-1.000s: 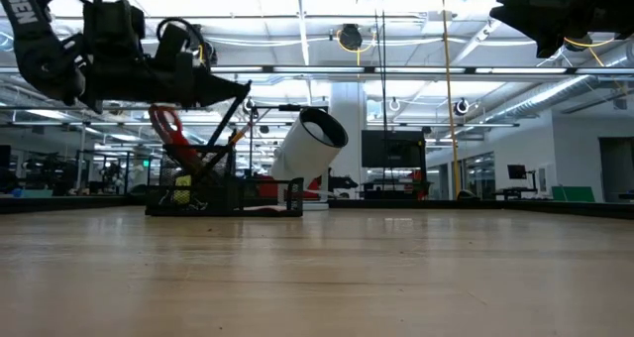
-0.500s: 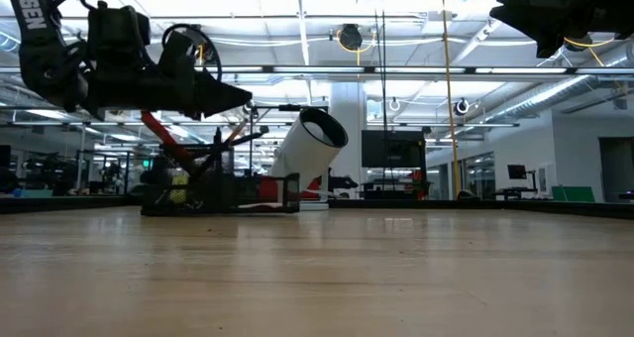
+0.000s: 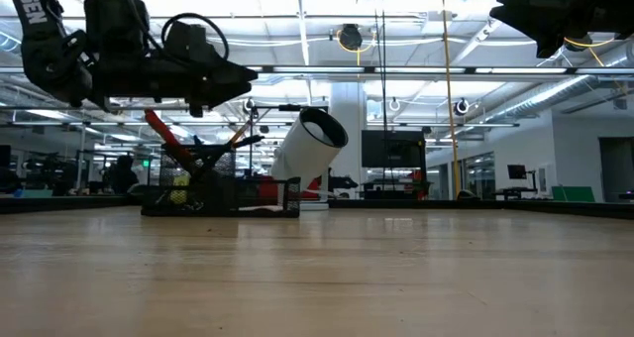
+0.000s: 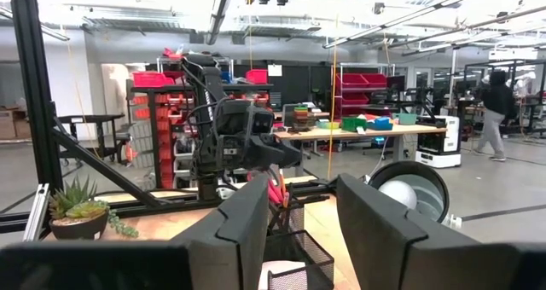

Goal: Pick and place office supplies into organizer
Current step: Return to Home Position

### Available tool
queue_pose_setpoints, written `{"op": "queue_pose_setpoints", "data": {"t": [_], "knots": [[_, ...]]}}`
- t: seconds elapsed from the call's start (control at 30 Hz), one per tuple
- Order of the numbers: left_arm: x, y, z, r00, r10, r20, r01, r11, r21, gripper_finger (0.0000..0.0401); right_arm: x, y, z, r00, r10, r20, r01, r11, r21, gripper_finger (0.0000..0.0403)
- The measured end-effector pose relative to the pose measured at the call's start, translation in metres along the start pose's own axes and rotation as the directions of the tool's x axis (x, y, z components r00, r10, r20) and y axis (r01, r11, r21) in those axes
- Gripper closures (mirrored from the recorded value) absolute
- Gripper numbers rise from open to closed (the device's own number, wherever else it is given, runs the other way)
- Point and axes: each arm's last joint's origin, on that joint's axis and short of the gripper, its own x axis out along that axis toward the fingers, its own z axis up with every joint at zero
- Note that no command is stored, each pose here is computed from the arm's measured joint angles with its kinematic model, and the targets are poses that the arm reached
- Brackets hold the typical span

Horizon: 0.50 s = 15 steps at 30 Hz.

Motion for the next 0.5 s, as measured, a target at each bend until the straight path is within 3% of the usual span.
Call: {"op": "queue_pose_setpoints", "data": {"t": [0.2, 0.33, 0.5], "knots": [[0.005, -0.027, -0.004, 0.994, -0.026, -0.109, 0.018, 0.997, -0.077, 0.0235, 0.000, 0.000, 0.000, 1.000, 0.000, 0.000, 0.000, 1.000, 0.000, 0.0273], [-0.001, -0.056, 0.003, 0.973, -0.194, -0.128, 0.183, 0.979, -0.094, 0.0247, 0.000, 0.000, 0.000, 1.000, 0.000, 0.000, 0.000, 1.000, 0.000, 0.0273], [-0.018, -0.090, 0.017, 0.923, -0.378, -0.072, 0.368, 0.922, -0.117, 0.0251, 0.000, 0.000, 0.000, 1.000, 0.000, 0.000, 0.000, 1.000, 0.000, 0.0273]]}}
